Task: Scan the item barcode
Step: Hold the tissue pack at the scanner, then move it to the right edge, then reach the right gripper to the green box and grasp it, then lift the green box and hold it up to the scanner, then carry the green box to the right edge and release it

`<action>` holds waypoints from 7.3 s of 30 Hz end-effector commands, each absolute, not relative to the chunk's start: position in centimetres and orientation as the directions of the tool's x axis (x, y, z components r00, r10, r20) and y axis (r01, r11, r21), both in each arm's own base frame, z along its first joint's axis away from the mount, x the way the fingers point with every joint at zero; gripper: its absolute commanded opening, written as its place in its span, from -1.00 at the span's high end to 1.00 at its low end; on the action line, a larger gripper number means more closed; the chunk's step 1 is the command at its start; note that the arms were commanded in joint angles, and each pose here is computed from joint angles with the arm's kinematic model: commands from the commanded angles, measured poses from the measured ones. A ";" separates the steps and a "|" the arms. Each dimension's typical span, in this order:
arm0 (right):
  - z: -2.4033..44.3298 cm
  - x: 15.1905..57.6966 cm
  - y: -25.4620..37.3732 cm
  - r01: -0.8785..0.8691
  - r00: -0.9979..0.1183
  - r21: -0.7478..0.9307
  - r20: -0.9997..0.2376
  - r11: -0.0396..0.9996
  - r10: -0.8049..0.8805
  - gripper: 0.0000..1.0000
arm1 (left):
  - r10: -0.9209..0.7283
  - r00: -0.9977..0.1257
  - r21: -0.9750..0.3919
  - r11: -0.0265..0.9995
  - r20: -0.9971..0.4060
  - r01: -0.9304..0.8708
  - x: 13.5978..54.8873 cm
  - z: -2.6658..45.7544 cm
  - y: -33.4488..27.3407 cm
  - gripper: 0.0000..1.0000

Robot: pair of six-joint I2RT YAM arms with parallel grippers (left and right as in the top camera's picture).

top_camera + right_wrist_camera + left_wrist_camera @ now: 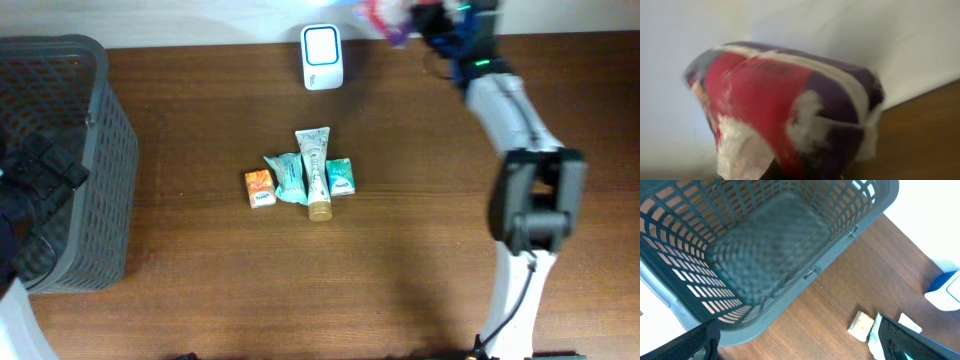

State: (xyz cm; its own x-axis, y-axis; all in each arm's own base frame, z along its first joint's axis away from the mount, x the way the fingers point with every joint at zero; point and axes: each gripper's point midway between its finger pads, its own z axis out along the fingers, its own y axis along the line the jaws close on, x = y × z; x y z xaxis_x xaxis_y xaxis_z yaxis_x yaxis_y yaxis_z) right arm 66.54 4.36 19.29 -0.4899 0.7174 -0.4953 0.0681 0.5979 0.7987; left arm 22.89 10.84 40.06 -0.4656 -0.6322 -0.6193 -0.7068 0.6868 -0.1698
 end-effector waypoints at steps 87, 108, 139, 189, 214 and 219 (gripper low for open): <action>20.9 40.9 21.6 -0.364 -0.926 0.931 -0.364 -0.021 -0.104 0.92 | -0.639 -0.454 -0.173 0.676 -0.620 -0.716 22.8 40.1 11.0 -0.99; 21.3 39.3 23.8 -0.424 -0.891 0.904 -0.427 -0.053 -0.154 0.92 | -0.639 -0.454 -0.173 0.677 -0.620 -0.716 22.8 40.1 11.0 -0.98; 21.3 40.3 23.2 -0.720 -0.680 0.688 -0.725 -0.091 -0.111 0.92 | -0.639 -0.454 -0.173 0.676 -0.620 -0.716 22.8 40.1 11.0 -0.98; 14.3 66.5 24.3 -0.374 0.007 -0.824 -0.462 0.426 -0.887 0.92 | -0.639 -0.454 -0.173 0.676 -0.620 -0.716 22.8 40.1 11.0 -0.98; 16.6 55.0 -18.2 0.552 -0.659 -0.111 -0.665 0.826 0.351 0.92 | -0.639 -0.454 -0.173 0.677 -0.620 -0.716 22.8 40.1 11.0 -0.98; 14.3 46.5 -28.8 0.774 -0.564 -0.086 -0.544 0.627 0.621 0.92 | -0.639 -0.454 -0.173 0.676 -0.620 -0.716 22.8 40.1 11.0 -0.98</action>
State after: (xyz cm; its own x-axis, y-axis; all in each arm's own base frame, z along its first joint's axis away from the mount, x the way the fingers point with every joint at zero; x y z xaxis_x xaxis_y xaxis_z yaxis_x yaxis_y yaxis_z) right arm 49.84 -24.77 14.87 -0.6864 0.4530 -0.5689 0.6329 0.7574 -0.1606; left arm 22.89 10.84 40.08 -0.4651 -0.6320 -0.6199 -0.7068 0.6867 -0.1698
